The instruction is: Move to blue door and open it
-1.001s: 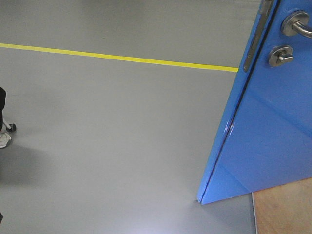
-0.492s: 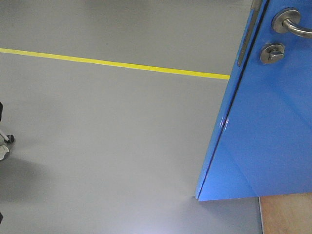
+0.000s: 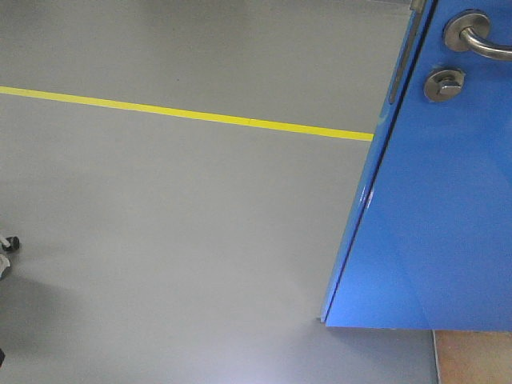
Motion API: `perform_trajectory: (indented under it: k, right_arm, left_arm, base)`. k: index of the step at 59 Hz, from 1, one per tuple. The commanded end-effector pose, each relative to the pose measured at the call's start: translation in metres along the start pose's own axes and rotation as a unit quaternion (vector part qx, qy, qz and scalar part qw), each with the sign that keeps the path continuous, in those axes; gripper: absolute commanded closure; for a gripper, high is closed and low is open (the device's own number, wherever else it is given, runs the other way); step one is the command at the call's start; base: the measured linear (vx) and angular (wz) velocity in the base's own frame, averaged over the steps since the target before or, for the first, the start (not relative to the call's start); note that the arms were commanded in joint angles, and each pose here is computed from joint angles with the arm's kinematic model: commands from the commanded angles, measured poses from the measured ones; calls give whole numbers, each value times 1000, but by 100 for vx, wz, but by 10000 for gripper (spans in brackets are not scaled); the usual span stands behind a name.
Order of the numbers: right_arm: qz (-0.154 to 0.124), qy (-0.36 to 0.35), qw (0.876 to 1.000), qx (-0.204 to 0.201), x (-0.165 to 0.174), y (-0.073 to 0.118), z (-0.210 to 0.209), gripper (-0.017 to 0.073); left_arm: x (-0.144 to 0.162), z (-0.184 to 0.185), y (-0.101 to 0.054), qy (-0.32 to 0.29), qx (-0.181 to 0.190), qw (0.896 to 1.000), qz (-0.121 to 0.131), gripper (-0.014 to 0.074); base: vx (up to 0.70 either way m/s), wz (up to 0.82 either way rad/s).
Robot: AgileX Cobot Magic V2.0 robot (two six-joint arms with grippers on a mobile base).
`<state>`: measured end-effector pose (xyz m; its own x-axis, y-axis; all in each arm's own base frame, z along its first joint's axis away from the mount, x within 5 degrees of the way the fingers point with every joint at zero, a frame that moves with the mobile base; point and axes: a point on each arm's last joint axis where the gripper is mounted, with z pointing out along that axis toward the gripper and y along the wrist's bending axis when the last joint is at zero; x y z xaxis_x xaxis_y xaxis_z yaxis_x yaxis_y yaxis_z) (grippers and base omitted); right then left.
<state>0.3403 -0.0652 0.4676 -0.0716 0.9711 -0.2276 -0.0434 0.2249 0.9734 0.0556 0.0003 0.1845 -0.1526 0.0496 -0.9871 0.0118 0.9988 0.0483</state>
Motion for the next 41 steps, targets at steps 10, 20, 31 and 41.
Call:
perform_trajectory:
  k: [10,20,31,41]
  right_arm:
    - [-5,-20,999,-30,-3,20,-10,548]
    - [-5,-20,999,-30,-3,20,-10,548]
    - [-5,-20,999,-30,-3,20,-10,548]
    - [-5,-20,999,-30,-3,20,-10,548]
  left_arm:
    - [-17,-4,0,-60,0,998,-5,521]
    - [-17,-4,0,-60,0,998,-5,521]
    - [-17,-4,0,-60,0,998,-5,521]
    - [-17,-4,0,-60,0,998,-5,521]
  base:
    - [17,1]
    - [17,-1]
    - [17,-3]
    - [16,-4]
